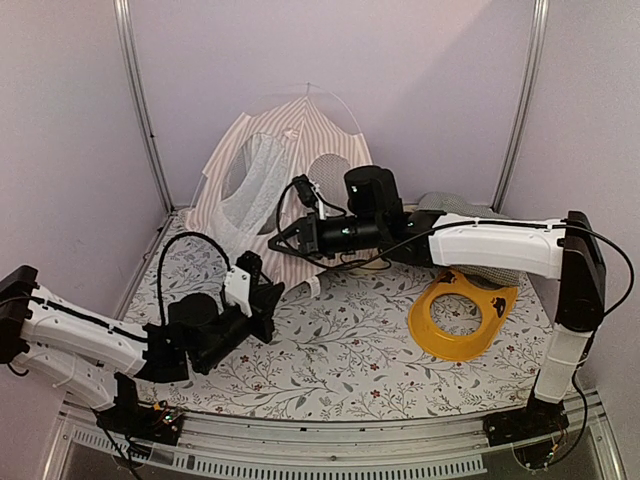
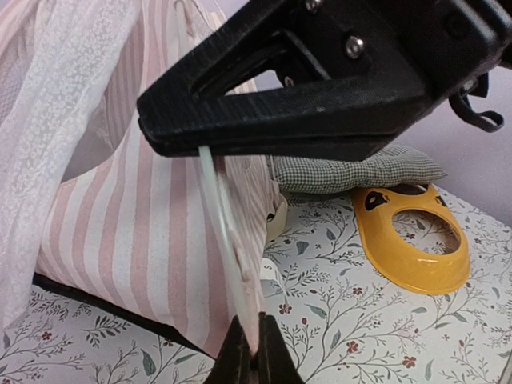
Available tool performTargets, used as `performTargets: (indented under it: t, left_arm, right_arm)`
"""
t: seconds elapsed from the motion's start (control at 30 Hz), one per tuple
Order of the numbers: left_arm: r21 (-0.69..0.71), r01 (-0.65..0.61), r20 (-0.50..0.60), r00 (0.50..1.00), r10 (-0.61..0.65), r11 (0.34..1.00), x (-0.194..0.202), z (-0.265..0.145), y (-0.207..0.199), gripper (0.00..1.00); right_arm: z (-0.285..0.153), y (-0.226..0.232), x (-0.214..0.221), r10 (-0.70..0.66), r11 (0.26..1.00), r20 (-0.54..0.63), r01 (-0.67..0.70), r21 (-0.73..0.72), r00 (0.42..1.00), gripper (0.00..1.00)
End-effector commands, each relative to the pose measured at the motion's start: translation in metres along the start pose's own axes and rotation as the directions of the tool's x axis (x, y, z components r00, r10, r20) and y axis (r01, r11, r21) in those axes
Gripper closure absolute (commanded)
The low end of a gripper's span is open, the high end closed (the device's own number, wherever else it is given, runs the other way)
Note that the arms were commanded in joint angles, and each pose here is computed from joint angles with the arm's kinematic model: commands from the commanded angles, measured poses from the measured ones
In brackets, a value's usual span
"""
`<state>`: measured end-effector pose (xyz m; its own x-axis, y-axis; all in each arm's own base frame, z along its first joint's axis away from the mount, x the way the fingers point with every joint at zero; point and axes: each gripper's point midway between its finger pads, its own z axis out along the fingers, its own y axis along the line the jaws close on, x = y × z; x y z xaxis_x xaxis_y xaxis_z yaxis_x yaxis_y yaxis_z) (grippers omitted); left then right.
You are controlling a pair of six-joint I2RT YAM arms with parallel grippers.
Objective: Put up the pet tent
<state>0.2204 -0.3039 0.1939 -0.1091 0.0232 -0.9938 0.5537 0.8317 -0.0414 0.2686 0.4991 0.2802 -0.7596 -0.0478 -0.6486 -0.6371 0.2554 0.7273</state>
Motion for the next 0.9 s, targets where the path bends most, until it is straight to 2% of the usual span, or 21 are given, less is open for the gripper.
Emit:
performTargets:
  t: [0.0, 0.87]
  left_arm:
    - [0.16, -0.15, -0.277, 0.942, 0.19, 0.976, 0.099, -0.028, -0.025, 1.0]
    - [0.148, -0.151, -0.298, 0.935, 0.19, 0.977, 0.11, -0.034, -0.02, 1.0]
  right_arm:
    - [-0.067, 0.014, -0.151, -0.149, 0.989, 0.462, 0.139, 0.056, 0.874, 1.0]
    - [-0.082, 0.001, -0.161, -0.152, 0.988, 0.484, 0.123, 0.091, 0.862, 1.0]
